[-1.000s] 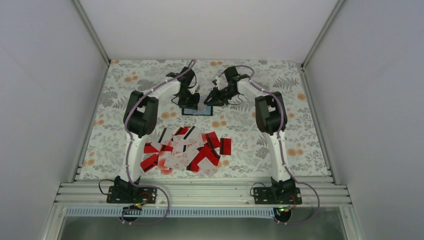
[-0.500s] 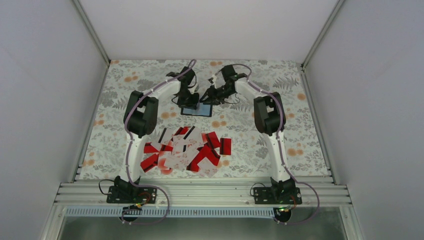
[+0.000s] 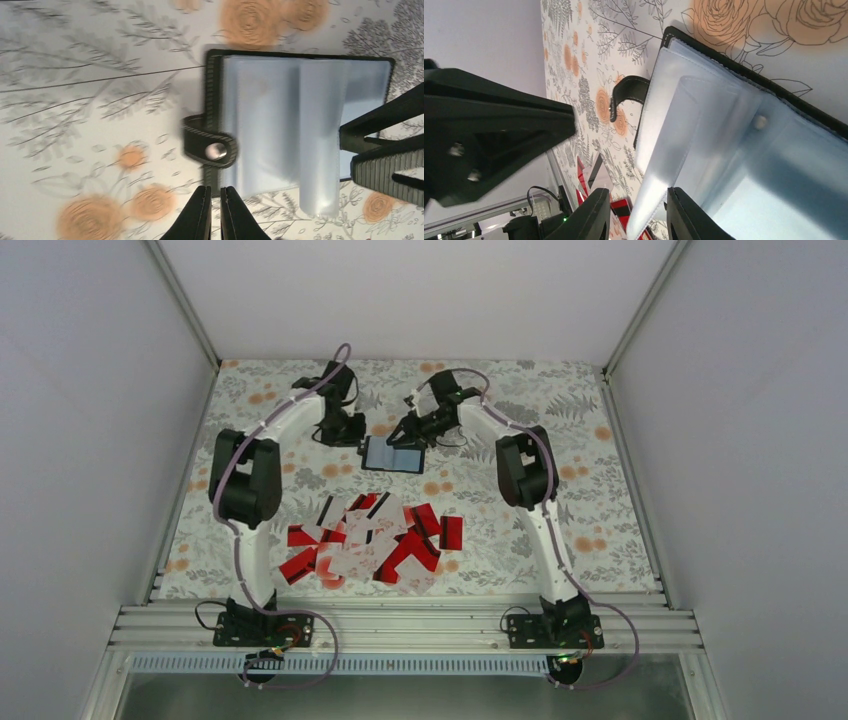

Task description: Put the credit cards into the card holder

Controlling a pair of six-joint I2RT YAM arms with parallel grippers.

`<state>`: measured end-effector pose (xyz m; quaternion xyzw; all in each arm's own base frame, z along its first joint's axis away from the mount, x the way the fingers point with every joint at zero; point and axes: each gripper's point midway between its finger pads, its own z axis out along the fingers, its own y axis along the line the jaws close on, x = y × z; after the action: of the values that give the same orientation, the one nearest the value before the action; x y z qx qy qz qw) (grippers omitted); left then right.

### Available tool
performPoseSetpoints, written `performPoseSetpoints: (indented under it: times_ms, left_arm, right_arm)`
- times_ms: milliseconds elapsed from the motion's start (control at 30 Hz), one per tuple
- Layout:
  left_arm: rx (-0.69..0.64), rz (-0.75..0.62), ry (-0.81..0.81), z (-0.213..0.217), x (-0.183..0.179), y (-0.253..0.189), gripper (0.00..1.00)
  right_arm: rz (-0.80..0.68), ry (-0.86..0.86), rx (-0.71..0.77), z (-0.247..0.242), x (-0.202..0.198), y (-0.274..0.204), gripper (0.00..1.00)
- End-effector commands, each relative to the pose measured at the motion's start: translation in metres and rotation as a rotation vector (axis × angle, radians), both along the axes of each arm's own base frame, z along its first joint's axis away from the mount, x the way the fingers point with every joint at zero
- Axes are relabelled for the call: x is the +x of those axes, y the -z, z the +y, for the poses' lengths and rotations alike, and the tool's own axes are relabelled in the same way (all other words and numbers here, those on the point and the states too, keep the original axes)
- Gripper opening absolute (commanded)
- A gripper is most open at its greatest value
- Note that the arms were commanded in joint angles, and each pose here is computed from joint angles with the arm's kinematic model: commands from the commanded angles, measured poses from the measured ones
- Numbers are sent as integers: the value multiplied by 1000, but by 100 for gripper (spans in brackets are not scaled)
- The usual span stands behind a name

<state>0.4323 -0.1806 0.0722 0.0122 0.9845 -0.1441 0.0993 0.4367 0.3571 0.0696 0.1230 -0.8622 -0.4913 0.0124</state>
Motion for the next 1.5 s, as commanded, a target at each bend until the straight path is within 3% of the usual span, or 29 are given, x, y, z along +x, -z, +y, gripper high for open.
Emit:
performPoseSetpoints:
  times_ms: [0,133,267,433,567,600,767,933,1067,1200,1267,1467]
  left_arm:
    - [34,-51,-59,25,0,-15,8]
    - [14,-96,-48,26,-3,-26,9]
    - [-4,-163,-42,25,-2,-45,21]
    - [24,-262,-60,38,-8,-75,51]
    - [82,-320,-95,56,-23,-91,96]
    - [104,-336,-106,62,-27,-94,100]
    - [83,-362,-45,64,-52,-98,100]
    - [-62,-365,125,30,-82,-102,100]
    - [-38,-338,258,-2,-99,-85,100]
    - [-33,-267,395,-33,-116,-63,100]
    - [-36,-240,462,-47,-124,-52,100]
    - [82,-151,559,-60,-139,-11,93]
  right_arm:
    - [18,-20,27,14,-2,1,29]
    - [16,-34,44,19,-2,0,29]
    - [-33,-55,90,24,-1,-19,28]
    - [-140,-67,96,23,2,-49,29]
    - [-257,-47,37,14,6,-73,28]
    - [-286,-39,20,11,6,-79,28]
    - [-437,31,-133,-16,4,-96,31]
    - [-532,138,-364,-66,-5,-97,30]
    - [-572,242,-522,-109,-14,-93,33]
    - [-602,317,-547,-137,-20,-102,76]
    - [-606,335,-543,-144,-21,-103,89]
    - [-562,354,-574,-156,-22,-94,94]
